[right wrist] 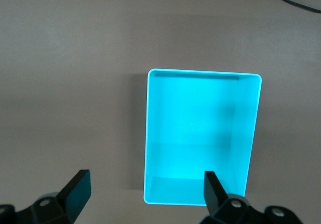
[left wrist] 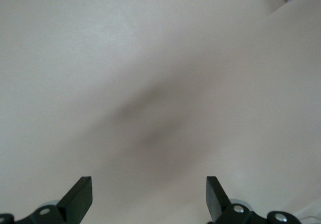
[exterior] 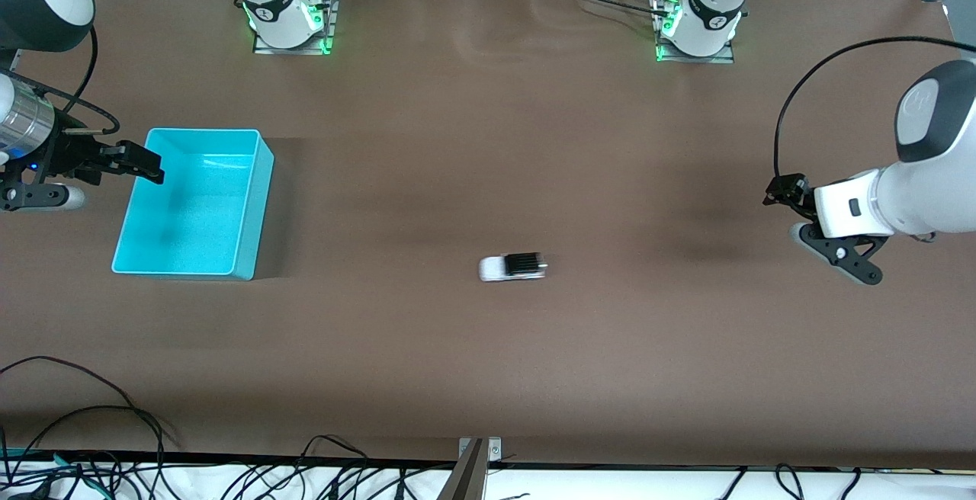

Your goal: Wind and store white jeep toy

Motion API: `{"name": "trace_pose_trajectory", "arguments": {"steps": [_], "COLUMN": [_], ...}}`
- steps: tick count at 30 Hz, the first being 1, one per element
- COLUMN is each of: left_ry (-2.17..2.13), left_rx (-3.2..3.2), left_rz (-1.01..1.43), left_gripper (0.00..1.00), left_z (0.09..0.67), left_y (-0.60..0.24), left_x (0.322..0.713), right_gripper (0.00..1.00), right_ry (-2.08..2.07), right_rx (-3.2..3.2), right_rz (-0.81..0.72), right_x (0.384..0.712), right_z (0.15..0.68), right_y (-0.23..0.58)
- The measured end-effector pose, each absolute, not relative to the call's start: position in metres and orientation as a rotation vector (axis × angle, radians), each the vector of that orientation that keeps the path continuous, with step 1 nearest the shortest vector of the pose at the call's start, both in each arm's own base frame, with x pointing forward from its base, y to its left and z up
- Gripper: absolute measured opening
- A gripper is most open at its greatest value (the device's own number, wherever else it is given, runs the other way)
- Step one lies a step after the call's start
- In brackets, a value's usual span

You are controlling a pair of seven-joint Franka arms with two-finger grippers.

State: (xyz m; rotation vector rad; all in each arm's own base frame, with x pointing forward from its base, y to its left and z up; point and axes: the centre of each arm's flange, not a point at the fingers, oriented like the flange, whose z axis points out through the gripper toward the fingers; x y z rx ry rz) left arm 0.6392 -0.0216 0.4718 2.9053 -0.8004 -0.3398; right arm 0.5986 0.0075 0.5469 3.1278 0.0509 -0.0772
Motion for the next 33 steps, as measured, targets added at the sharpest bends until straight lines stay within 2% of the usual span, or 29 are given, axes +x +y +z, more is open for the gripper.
{"name": "trace_pose_trajectory", "arguments": {"steps": [7,33], "left_ry": [-0.758,-0.750], "left_rx": [2.930,2.932], "left_rz": [-0.331,-0.333], "left_gripper": [1.00,1.00], "left_z": [0.490,0.490], "left_y": [-0.020,-0.018], "left_x": [0.637,0.637], "right_gripper": [1.00,1.00], "right_ry": [0.051,0.052], "right_rx": [3.128,3.128], "right_rz": [-0.077,-0.079], "right_x": [0.599,0.599], "right_z": [0.547,0.546], "right_y": [0.008,0.007]}}
